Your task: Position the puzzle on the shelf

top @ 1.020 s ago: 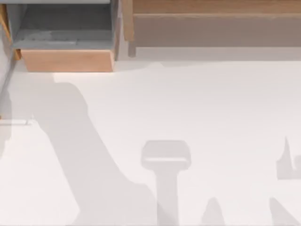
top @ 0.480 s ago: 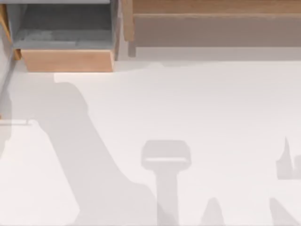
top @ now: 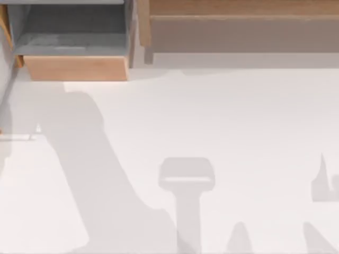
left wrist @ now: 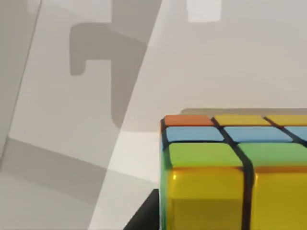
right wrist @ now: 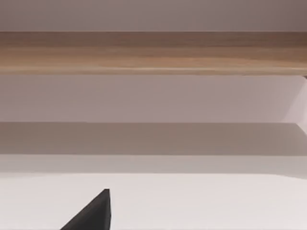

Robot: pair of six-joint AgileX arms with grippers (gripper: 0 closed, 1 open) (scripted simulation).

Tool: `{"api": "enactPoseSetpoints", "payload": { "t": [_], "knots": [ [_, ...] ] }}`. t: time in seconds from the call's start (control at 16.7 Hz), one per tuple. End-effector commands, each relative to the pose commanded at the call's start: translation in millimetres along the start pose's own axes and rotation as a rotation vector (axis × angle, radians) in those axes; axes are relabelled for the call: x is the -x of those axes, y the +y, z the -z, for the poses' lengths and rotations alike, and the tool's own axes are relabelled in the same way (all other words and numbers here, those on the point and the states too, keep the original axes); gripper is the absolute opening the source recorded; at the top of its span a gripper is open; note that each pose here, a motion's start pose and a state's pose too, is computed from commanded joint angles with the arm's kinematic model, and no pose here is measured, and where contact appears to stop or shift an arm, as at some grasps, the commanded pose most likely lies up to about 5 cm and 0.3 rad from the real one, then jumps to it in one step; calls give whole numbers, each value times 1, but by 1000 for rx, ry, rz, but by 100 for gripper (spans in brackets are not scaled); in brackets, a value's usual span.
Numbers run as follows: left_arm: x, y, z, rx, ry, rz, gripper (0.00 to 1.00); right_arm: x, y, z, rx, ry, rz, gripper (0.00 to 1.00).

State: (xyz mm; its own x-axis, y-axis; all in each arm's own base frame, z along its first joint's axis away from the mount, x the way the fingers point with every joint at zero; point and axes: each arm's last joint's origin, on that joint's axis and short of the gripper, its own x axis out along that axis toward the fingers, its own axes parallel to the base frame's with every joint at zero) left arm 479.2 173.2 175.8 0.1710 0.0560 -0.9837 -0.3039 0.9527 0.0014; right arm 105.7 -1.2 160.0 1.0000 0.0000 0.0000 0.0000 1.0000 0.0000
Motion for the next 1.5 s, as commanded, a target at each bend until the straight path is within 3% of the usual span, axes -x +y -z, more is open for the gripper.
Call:
{"api": "enactPoseSetpoints", "payload": {
  "t": [0.48,0.72,1.14,1.5],
  "knots": [
    [16,-6,-2,-15,-22,-2,0,0,0,0,0,0,0,100],
    [48,-24,5,-58,-87,-66,0,0,0,0,0,0,0,100],
    [104,-120,52,-238,-304,-223,0,0,0,0,0,0,0,100],
    [71,-240,127,-440,-497,-258,0,0,0,0,0,0,0,100]
  ]
}}
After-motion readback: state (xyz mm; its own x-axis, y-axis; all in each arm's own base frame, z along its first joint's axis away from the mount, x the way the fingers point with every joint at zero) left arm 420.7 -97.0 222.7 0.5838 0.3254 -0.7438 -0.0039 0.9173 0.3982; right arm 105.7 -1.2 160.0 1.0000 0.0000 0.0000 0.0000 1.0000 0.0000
